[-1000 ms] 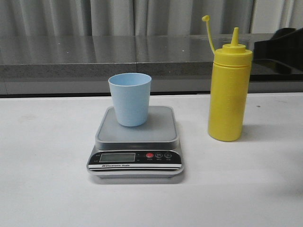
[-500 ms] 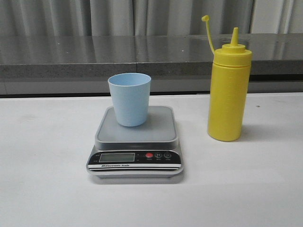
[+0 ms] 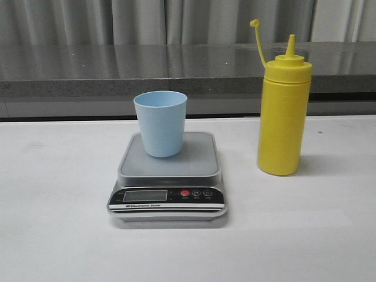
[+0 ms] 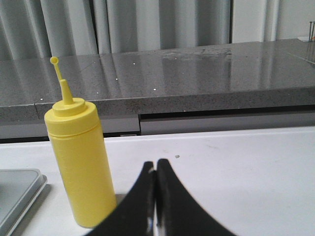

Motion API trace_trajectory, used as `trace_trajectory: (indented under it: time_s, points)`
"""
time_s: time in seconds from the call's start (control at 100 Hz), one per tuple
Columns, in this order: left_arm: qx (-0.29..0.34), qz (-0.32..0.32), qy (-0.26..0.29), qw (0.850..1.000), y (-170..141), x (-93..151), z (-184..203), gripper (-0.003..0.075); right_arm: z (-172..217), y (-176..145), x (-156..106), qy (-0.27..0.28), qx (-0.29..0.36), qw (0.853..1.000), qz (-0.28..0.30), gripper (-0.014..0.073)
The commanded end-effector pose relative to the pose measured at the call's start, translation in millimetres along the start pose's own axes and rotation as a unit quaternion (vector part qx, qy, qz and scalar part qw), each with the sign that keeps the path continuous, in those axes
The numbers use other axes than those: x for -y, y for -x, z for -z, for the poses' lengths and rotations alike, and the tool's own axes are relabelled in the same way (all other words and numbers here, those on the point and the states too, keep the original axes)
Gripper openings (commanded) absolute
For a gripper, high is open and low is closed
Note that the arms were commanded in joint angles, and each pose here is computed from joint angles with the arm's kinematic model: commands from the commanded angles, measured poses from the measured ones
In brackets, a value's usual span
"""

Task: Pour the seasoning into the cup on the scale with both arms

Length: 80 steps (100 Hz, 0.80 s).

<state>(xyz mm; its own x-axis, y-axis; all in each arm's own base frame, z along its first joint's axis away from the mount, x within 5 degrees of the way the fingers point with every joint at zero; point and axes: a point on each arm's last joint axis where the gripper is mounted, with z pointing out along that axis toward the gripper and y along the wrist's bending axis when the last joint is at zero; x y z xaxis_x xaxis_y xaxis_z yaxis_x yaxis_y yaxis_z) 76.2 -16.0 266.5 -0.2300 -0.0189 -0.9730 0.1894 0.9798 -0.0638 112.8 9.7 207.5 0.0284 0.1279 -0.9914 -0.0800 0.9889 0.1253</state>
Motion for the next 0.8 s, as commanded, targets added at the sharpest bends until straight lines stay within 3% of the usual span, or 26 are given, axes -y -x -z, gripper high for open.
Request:
trace_trajectory:
  time_s: [0.0, 0.18, 0.41, 0.65, 0.79]
  points:
    - [0.051, 0.006, -0.002, 0.999, 16, 1, 2, -0.0020, 3, 12, -1, 0.005, 0.045, 0.999, 0.010, -0.0063]
    - [0.051, 0.006, -0.002, 0.999, 16, 1, 2, -0.0020, 12, 18, -3, 0.013, 0.070, 0.997, 0.014, -0.0063]
    - [0.051, 0.006, -0.002, 0.999, 16, 1, 2, -0.0020, 25, 14, -3, 0.017, 0.039, 0.999, 0.019, -0.0063]
    - [0.051, 0.006, -0.002, 0.999, 16, 1, 2, -0.0020, 35, 13, -5, 0.031, 0.041, 0.997, 0.064, -0.0063]
    - [0.051, 0.006, -0.002, 0.999, 16, 1, 2, -0.0020, 39, 15, -5, 0.030, 0.052, 0.996, 0.061, -0.0069]
